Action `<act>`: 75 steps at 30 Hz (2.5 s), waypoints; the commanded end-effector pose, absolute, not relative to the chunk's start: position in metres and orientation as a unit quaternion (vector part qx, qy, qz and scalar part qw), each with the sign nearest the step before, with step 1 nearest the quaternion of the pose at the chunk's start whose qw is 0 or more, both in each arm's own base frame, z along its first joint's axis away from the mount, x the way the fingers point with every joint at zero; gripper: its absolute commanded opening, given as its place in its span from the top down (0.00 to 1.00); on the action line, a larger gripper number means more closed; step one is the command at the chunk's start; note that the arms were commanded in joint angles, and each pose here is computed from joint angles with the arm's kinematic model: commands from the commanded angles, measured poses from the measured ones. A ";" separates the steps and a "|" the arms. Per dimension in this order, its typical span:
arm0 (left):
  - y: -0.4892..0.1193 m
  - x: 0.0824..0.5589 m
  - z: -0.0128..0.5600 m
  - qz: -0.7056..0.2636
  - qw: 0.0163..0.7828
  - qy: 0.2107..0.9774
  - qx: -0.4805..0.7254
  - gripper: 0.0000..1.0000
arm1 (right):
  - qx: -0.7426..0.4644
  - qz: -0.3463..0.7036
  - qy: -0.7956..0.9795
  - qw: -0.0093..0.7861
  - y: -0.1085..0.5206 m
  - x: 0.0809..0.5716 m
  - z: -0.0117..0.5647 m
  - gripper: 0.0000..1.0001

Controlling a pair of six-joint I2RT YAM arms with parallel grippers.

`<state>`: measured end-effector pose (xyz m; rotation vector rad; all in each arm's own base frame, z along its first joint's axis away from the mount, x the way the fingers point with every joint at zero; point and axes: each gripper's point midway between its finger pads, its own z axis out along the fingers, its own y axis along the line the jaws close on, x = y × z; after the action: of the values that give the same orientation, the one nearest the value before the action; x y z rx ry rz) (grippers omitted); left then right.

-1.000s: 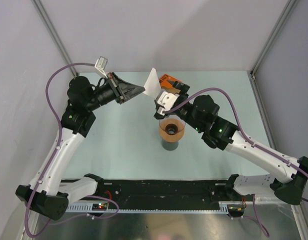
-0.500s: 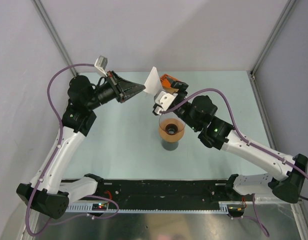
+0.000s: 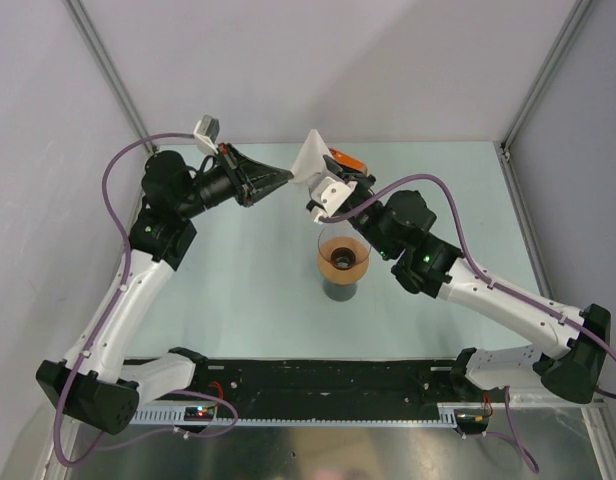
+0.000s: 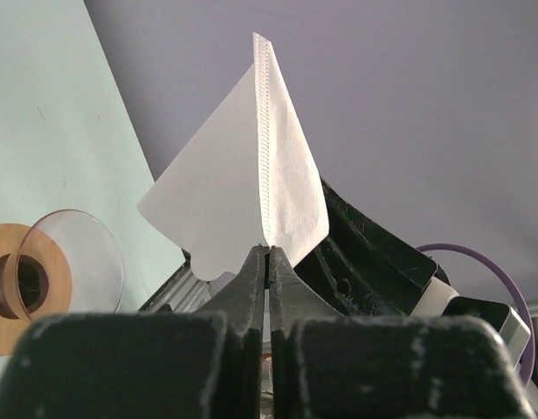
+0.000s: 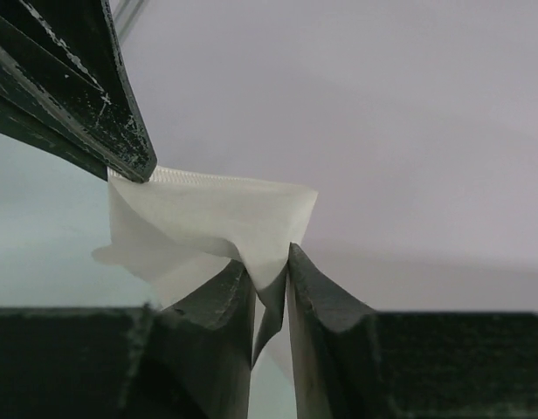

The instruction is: Place the coffee filter in the dripper

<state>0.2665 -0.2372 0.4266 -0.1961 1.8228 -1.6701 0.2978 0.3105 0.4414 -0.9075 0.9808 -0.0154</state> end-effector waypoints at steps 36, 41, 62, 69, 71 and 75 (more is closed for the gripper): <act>-0.232 0.242 0.460 -0.357 0.630 0.676 0.136 0.09 | -0.148 0.192 0.691 0.681 0.266 0.293 0.445 1.00; -0.246 0.248 0.463 -0.336 0.637 0.679 0.144 0.15 | -0.142 0.191 0.686 0.687 0.269 0.292 0.448 1.00; -0.263 0.271 0.447 -0.272 0.633 0.709 0.150 0.62 | -0.144 0.195 0.682 0.690 0.280 0.290 0.450 0.98; -0.267 0.265 0.451 -0.301 0.623 0.708 0.142 0.99 | -0.156 0.204 0.685 0.682 0.275 0.287 0.446 0.48; -0.267 0.262 0.455 -0.310 0.623 0.705 0.137 1.00 | -0.170 0.213 0.685 0.676 0.274 0.282 0.445 0.32; -0.266 0.262 0.458 -0.317 0.621 0.706 0.124 1.00 | -0.201 0.206 0.679 0.676 0.270 0.271 0.439 0.25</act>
<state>0.2683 -0.2699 0.4272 0.3486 1.6847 -0.6639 0.2877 0.2802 0.4188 -0.4204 1.5932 0.4271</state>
